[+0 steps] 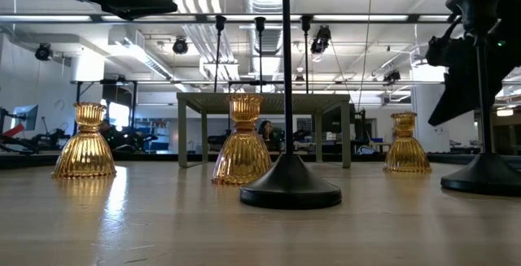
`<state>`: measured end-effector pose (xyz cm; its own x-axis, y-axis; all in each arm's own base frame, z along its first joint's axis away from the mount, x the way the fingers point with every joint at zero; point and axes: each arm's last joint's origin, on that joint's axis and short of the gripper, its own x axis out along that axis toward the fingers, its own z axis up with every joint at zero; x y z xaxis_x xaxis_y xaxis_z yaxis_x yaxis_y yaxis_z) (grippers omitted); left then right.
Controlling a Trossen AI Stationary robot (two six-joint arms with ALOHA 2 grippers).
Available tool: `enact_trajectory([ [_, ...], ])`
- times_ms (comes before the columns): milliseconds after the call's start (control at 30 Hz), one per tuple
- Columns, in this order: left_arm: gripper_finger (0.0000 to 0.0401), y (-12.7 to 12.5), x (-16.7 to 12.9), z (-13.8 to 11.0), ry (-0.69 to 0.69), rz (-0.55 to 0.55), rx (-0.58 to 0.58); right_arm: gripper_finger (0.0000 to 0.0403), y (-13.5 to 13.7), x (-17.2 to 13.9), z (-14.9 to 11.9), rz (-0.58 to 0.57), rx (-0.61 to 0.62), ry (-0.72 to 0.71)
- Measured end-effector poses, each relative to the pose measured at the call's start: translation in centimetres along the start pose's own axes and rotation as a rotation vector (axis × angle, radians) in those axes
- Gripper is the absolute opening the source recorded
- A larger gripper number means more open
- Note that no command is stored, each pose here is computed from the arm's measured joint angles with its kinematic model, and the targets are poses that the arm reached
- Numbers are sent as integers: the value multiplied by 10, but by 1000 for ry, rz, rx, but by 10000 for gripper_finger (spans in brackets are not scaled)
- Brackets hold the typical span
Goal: Pick & Place candle stick holders
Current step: Put the yellow glass candle holder on the shelf
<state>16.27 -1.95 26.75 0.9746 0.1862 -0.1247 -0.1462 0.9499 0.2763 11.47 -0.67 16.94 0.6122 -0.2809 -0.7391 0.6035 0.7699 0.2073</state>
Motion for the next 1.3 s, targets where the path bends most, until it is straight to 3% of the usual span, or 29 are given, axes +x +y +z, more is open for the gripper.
enact_trajectory([
  [467,170,0,0,-1,6,-1,-4,18,-3,22,-15,77,10,-64],
  [967,170,0,0,-2,15,-4,0,170,-2,29,-18,112,11,-143],
  [1300,170,-1,0,-3,25,-6,4,206,-4,34,-22,145,37,-190],
])
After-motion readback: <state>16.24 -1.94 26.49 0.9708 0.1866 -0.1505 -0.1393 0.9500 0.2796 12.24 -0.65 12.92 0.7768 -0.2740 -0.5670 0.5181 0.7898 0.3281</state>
